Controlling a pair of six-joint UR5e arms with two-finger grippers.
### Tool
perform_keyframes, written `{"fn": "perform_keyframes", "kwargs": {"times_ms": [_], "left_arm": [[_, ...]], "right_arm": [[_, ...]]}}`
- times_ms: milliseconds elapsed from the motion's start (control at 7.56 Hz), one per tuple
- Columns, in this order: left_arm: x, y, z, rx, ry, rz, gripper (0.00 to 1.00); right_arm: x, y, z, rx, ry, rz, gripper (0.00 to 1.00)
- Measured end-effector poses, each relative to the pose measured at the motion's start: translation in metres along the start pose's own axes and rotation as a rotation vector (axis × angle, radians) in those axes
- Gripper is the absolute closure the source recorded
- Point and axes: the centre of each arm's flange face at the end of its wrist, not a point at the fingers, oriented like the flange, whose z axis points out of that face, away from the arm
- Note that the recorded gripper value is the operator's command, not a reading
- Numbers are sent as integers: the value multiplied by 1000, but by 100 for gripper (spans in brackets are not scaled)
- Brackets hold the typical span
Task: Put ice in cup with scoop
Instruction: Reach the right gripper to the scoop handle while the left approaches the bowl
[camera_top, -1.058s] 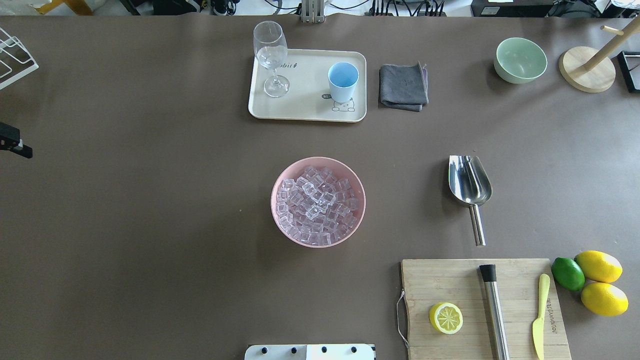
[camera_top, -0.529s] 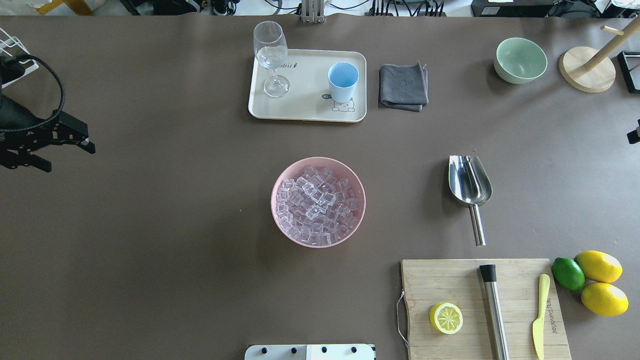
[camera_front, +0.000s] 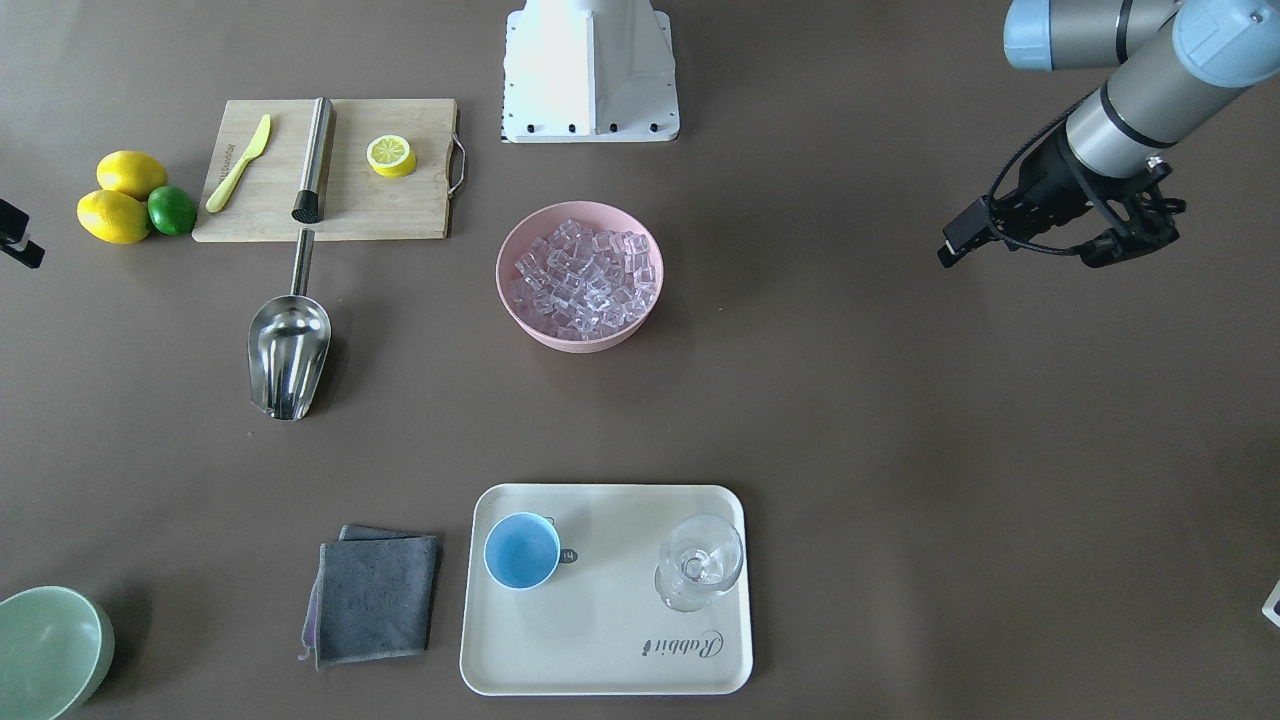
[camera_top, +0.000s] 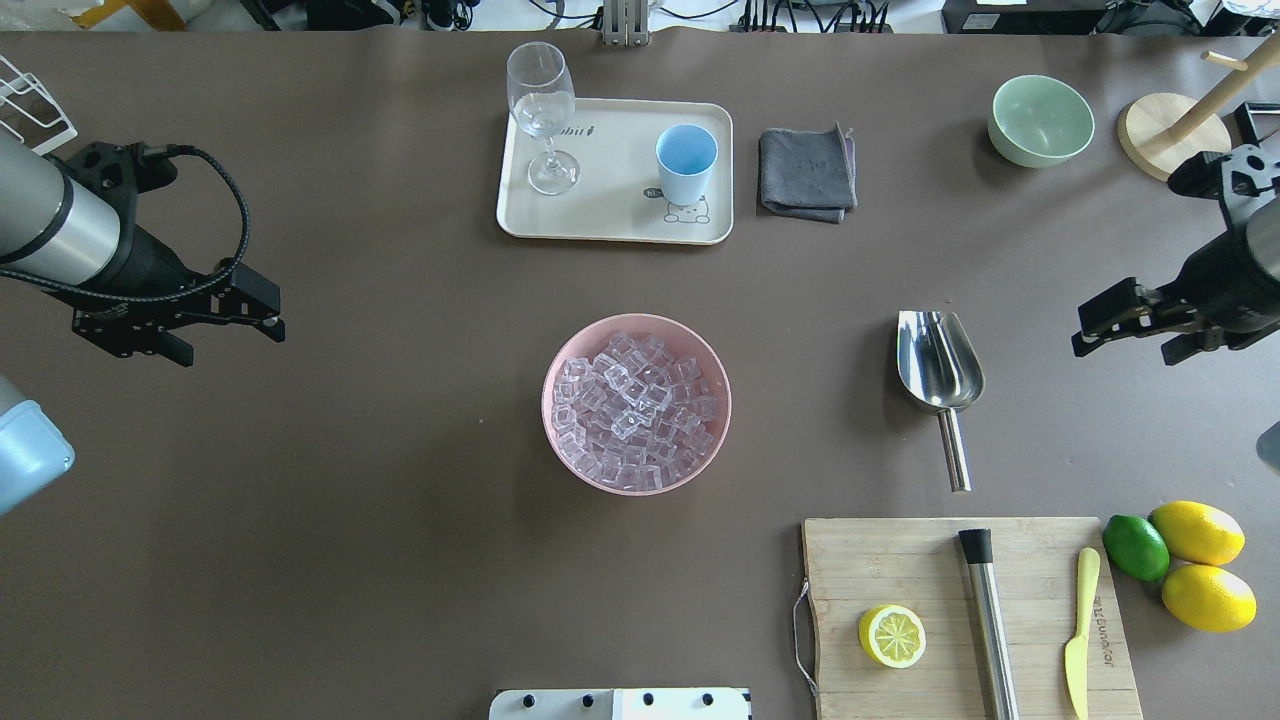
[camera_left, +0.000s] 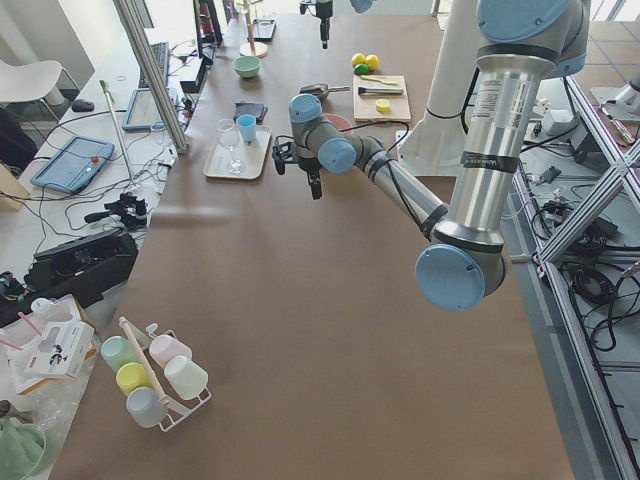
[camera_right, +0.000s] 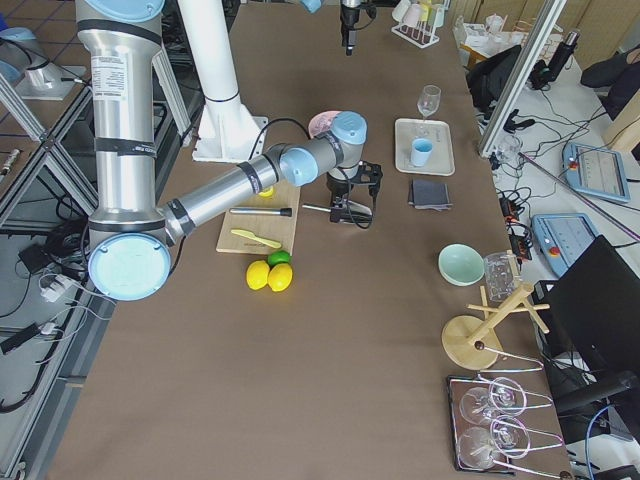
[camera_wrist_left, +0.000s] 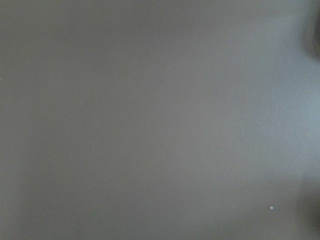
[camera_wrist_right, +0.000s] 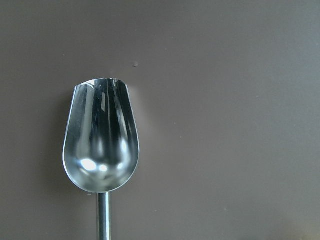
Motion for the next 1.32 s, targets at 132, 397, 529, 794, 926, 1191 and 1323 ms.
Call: {"fn": "perform_keyframes", "kwargs": {"times_ms": [132,397,529,794,926,1191,1323], "left_arm": [[22,15,6,-5,4,45,2],[67,48,31,46,-15,153,2],[81,61,42,52,-17,192,2],[103,84,66,31,-14,315,2],[107,86,71,42,-21,440,2],[112,94,84,85,-60,707,2],[116,101,94,115,-81,823,2]], "right_arm": [[-33,15,21,-15,24,10,1],[-82,44,68,-33,85,12,2],[-95,55,88,-38,112,2,5],[-109,63,118,-53,149,-13,6],[-112,65,129,-59,163,-21,9],[-114,67,152,-57,171,-45,10],[-113,65,163,-51,160,-44,26]]}}
